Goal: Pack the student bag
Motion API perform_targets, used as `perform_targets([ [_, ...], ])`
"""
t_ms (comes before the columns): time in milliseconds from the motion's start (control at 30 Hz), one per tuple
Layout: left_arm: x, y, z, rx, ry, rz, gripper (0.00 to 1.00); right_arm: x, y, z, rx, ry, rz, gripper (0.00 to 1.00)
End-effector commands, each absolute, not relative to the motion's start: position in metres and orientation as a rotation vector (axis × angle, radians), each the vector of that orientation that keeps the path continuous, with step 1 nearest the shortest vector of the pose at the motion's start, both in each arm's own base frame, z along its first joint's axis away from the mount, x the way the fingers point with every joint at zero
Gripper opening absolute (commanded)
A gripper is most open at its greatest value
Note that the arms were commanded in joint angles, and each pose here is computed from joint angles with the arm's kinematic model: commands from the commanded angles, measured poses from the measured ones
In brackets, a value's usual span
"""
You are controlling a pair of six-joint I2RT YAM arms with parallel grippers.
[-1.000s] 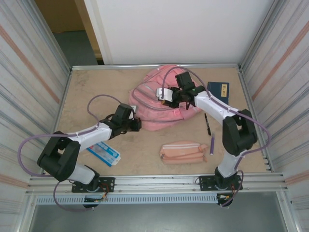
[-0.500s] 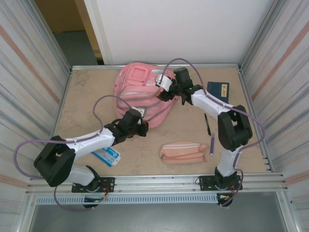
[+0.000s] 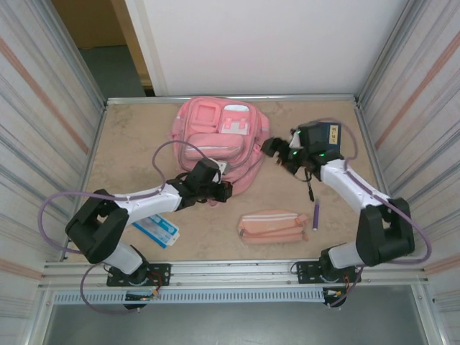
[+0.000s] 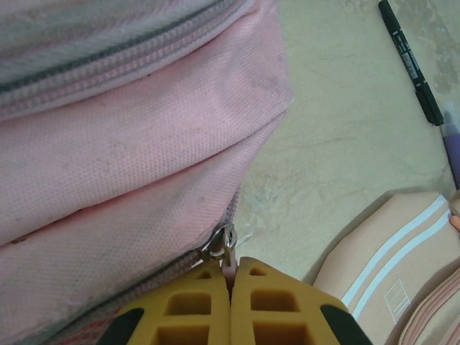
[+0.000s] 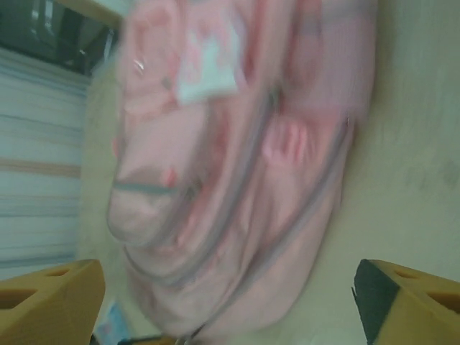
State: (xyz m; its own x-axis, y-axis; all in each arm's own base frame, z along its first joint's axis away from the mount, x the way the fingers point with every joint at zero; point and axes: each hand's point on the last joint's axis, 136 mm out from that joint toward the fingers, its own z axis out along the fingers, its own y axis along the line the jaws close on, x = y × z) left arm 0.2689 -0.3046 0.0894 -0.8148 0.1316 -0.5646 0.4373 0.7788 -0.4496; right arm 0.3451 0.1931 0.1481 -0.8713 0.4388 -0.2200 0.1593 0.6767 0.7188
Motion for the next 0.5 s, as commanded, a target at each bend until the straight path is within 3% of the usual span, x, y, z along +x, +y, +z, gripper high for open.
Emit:
perform_targets([
  [0,0.269,-0.331,0.119,0.503,2.356,-0.867,0.00,0.309,0.243,0.137,0.687,2.643,1.129,0.90],
  [233,0.261,-0.347,0.129,0.488,2.330,-1.009,0.00,0.315,0.255,0.110,0.909,2.548,1.112,0.70],
  [467,0.261,-0.340,0.147,0.472,2.269,-1.004,0.00,0.318,0.262,0.101,0.888,2.579,1.123,0.30],
])
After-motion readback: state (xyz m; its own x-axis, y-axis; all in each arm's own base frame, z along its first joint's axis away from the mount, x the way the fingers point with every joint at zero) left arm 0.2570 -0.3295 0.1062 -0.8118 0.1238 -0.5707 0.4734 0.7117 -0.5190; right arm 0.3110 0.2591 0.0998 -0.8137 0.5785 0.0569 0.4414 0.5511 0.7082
